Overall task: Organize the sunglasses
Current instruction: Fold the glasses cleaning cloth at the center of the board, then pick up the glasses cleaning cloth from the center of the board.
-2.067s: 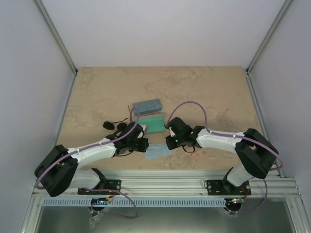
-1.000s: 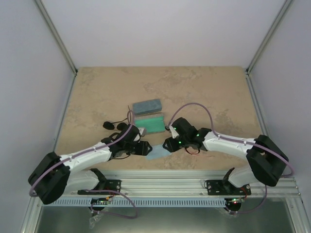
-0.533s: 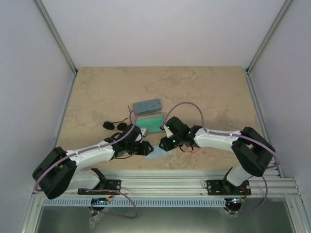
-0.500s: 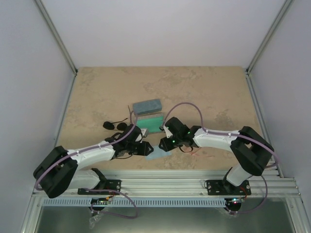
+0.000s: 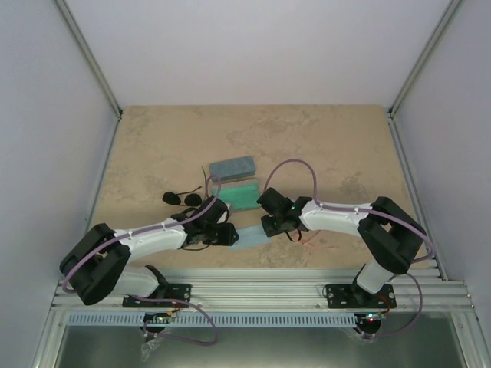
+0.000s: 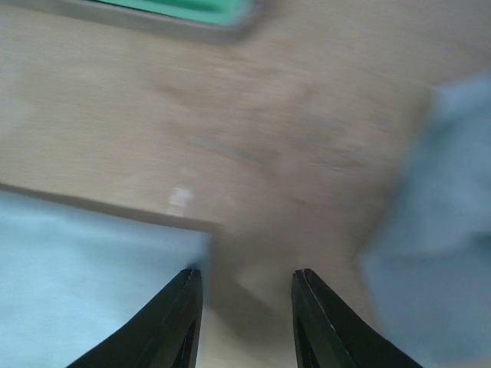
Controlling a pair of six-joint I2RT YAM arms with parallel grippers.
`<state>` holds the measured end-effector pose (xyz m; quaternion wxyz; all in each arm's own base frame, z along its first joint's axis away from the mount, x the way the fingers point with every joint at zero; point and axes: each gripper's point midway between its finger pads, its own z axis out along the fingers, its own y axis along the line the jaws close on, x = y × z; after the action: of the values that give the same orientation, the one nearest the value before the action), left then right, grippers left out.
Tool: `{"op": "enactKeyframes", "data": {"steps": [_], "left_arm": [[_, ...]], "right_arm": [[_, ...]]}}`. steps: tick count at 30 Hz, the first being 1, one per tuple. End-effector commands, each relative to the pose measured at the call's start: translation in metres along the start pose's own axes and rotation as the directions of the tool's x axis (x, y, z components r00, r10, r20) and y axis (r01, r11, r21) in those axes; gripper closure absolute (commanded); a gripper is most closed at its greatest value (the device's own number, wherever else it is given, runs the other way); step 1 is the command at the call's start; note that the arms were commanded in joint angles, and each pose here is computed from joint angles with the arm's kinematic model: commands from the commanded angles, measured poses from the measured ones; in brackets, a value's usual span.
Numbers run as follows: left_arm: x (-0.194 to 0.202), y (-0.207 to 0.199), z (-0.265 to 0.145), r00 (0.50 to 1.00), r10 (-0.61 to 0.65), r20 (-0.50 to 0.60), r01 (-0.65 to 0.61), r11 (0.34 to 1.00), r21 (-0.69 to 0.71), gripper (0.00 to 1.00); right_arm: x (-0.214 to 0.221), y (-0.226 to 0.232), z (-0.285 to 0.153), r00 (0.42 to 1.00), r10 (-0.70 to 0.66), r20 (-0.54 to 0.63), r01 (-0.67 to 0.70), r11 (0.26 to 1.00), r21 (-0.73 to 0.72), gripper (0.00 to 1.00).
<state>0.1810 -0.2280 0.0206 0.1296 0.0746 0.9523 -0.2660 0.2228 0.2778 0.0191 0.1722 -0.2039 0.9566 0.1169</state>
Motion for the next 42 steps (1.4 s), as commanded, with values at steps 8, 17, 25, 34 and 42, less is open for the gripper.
{"op": "enactKeyframes", "data": {"steps": [8, 17, 25, 34, 42], "left_arm": [[-0.011, -0.002, -0.035, 0.999, -0.029, 0.023, 0.031, 0.994, -0.103, 0.48], [0.001, 0.018, -0.031, 0.992, -0.12, 0.042, 0.125, 0.981, -0.15, 0.46], [0.005, 0.02, -0.021, 0.99, -0.14, 0.035, 0.143, 0.98, -0.136, 0.49], [0.012, 0.026, -0.013, 0.986, -0.164, 0.011, 0.164, 0.975, -0.152, 0.55], [0.028, 0.036, -0.006, 0.983, -0.176, -0.05, 0.163, 0.967, -0.197, 0.64]], "right_arm": [[-0.002, -0.025, -0.039, 0.999, 0.028, 0.042, -0.037, 0.97, 0.241, 0.62], [0.006, 0.015, -0.022, 1.0, 0.016, 0.009, -0.016, 0.995, 0.101, 0.58], [0.009, 0.024, -0.009, 1.0, 0.001, -0.017, 0.0, 0.997, 0.071, 0.63], [0.017, 0.025, 0.003, 0.999, 0.004, -0.042, -0.001, 0.998, 0.057, 0.72], [0.023, 0.027, 0.009, 0.998, 0.0, -0.065, 0.003, 0.999, 0.045, 0.78]]}}
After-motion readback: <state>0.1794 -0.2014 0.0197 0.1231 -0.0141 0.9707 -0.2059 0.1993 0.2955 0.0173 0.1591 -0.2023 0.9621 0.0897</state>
